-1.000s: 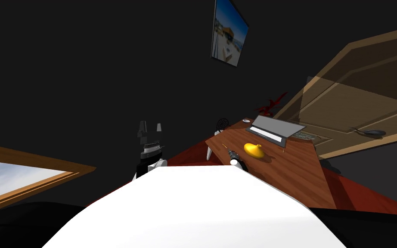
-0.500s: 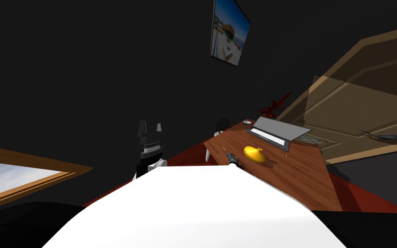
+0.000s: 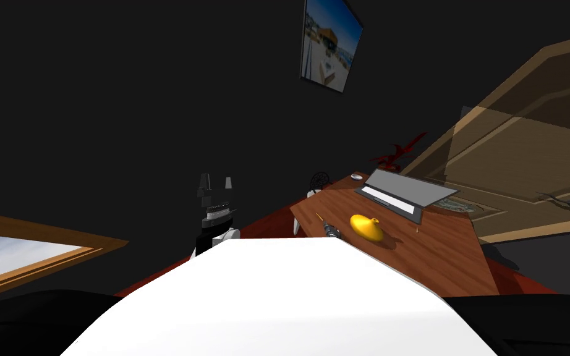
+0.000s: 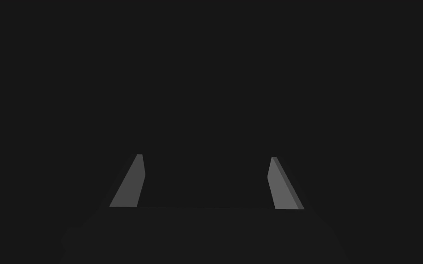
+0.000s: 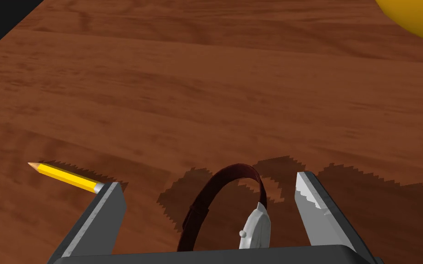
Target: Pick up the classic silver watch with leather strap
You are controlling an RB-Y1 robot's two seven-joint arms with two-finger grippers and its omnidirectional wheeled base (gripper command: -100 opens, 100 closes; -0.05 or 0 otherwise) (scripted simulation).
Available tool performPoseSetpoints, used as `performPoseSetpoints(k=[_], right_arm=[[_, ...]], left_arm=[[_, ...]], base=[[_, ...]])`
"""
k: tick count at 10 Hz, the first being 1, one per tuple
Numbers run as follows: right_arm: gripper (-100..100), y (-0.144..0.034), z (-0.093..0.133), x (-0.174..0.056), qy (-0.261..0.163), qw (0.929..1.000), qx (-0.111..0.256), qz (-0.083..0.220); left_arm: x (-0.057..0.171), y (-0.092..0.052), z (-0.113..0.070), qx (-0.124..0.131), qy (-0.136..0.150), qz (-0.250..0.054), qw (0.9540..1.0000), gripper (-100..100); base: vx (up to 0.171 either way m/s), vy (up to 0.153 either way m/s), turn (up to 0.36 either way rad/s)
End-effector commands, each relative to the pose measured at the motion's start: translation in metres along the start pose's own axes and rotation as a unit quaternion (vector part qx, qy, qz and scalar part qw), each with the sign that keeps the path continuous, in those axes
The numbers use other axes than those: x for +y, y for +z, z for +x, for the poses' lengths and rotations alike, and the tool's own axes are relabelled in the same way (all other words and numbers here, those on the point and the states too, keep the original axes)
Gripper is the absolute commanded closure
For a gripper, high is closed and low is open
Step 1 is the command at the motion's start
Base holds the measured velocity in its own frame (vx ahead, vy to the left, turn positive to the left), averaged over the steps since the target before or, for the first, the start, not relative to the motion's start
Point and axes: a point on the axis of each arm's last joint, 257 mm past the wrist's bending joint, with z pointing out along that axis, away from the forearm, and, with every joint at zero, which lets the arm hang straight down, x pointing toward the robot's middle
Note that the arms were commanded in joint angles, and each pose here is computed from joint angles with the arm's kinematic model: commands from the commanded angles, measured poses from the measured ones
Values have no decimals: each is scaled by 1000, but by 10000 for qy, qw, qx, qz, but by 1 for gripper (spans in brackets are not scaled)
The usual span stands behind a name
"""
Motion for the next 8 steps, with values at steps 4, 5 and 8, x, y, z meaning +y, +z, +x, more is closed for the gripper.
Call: performPoseSetpoints(k=[4, 5, 8], right_arm=[[100, -13, -2, 0, 38, 10000, 16, -60], [100, -13, -2, 0, 39, 10000, 16, -58], [100, -13, -2, 0, 58, 10000, 20, -65]], left_arm=[[0, 0, 0, 0, 0, 0, 10000, 0], [0, 0, 0, 0, -1, 0, 10000, 0], [0, 0, 0, 0, -1, 0, 10000, 0]], base=[[23, -44, 16], [0, -4, -14], [0, 0, 0]])
